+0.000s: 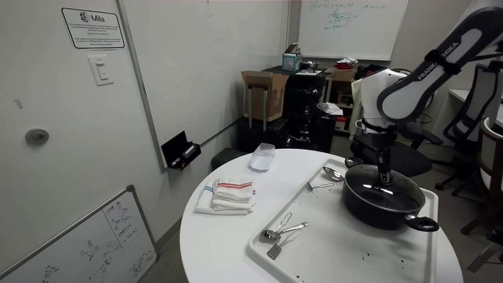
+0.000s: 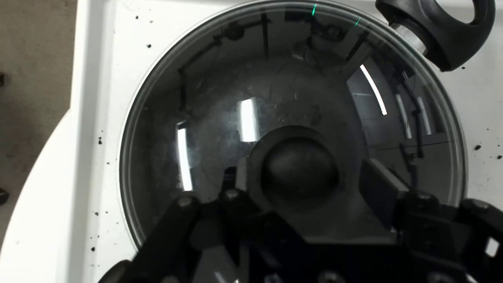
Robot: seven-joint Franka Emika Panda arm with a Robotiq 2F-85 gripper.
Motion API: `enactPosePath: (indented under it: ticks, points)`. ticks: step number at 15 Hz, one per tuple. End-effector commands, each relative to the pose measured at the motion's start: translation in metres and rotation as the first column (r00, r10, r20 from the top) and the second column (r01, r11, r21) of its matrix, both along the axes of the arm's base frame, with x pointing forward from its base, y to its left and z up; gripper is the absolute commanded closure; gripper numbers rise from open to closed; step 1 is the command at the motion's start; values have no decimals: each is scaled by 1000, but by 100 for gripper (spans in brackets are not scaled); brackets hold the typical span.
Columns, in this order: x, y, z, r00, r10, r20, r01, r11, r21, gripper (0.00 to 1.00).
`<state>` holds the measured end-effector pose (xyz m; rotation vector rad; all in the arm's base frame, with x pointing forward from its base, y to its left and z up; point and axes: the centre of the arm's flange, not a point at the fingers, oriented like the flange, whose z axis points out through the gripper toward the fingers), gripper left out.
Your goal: Put the lid on the pot
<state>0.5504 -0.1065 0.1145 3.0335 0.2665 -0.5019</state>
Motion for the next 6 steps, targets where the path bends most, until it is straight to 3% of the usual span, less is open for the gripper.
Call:
enactPosePath:
  ticks: [1,6]
  points:
    - [-2,7,24,999,23,36,-24,1000,15,1]
    - [-8,22,59,995,64,76,-66,998,20,0]
